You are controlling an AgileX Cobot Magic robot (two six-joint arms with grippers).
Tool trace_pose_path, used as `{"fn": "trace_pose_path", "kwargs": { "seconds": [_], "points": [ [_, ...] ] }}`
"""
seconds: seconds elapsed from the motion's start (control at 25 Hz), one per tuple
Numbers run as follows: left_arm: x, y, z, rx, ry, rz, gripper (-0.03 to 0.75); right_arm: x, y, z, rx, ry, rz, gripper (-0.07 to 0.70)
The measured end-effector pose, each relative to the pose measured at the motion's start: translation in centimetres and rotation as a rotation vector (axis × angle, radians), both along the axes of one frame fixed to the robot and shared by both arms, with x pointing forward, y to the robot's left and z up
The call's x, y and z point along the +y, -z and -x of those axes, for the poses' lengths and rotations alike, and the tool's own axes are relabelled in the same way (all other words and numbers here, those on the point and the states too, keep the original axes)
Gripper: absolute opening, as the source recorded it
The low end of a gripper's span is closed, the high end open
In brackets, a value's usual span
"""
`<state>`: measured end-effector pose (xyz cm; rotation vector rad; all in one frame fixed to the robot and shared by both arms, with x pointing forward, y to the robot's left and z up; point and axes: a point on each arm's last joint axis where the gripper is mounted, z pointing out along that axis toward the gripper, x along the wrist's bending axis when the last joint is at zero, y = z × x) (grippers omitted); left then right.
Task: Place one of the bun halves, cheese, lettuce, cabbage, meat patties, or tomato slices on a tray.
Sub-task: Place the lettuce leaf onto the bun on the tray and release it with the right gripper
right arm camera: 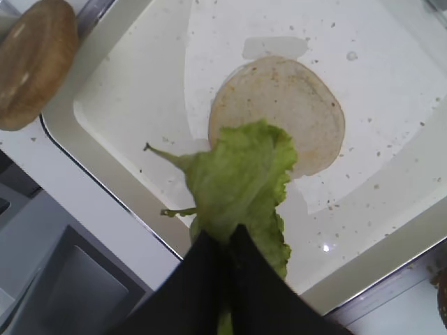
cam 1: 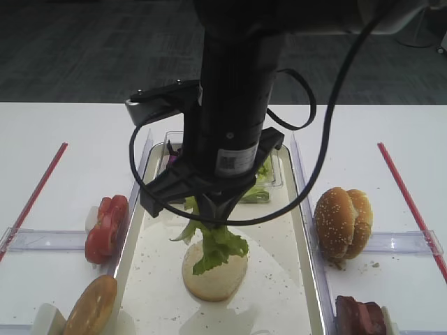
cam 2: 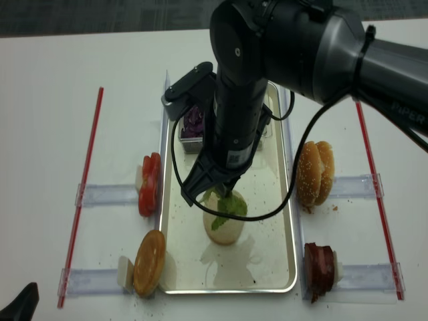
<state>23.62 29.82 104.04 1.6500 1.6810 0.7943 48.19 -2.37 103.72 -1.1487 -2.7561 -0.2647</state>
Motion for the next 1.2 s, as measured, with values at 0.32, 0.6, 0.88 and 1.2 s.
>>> {"fn": "trace_pose_path", "kwargs": {
  "seconds": [0.32, 0.6, 0.88, 1.2],
  "points": [
    [0.0, 0.0, 0.0, 0.0, 0.0, 0.0, 0.419, 0.0, 0.2, 0.0, 0.001, -0.01, 0.0, 0.057],
    [0.0, 0.0, 0.0, 0.0, 0.0, 0.0, 0.419, 0.3, 1.3, -0.2, 0.02, -0.019, 0.02, 0.057],
    [0.0, 0.0, 0.0, 0.0, 0.0, 0.0, 0.419, 0.8, 3.2, -0.8, 0.038, -0.022, 0.041, 0.057],
    [0.0, 0.0, 0.0, 0.0, 0.0, 0.0, 0.419, 1.3, 5.1, -1.6, 0.019, -0.021, 0.057, 0.057]
  ]
}}
